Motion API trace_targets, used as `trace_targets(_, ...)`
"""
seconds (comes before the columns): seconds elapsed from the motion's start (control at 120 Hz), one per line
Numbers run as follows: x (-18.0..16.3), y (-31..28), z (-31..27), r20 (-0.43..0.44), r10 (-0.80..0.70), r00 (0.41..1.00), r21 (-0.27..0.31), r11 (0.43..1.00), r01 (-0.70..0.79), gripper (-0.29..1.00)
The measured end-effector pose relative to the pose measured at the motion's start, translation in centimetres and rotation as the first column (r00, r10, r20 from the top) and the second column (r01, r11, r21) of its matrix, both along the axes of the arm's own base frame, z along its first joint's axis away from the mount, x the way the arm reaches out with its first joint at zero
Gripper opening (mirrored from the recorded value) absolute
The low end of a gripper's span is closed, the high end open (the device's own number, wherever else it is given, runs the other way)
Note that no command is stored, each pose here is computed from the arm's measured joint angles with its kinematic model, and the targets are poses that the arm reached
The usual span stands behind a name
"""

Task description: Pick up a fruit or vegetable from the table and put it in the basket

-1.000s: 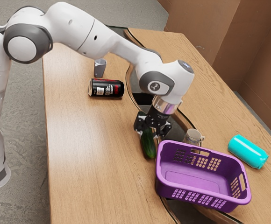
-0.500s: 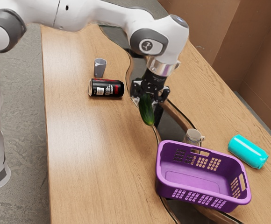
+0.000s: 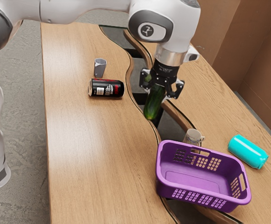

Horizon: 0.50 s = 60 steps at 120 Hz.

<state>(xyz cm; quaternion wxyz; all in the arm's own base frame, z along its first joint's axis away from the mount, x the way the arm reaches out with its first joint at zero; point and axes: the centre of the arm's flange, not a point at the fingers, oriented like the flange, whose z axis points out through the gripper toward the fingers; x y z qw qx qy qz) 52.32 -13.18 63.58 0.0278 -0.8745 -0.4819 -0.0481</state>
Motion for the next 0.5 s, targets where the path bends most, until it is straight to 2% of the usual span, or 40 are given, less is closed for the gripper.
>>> trace_targets(0.242,-0.2,1.2,1.7,-0.030,-0.242,0.970,0.043,0.969,0.243,0.24)
trace_targets(0.342,-0.5,1.3,1.6,-0.073,-0.342,0.937,0.060,0.936,0.347,0.24)
trace_targets(0.5,-0.8,1.0,1.3,-0.124,-0.493,0.861,0.049,0.864,0.501,0.24)
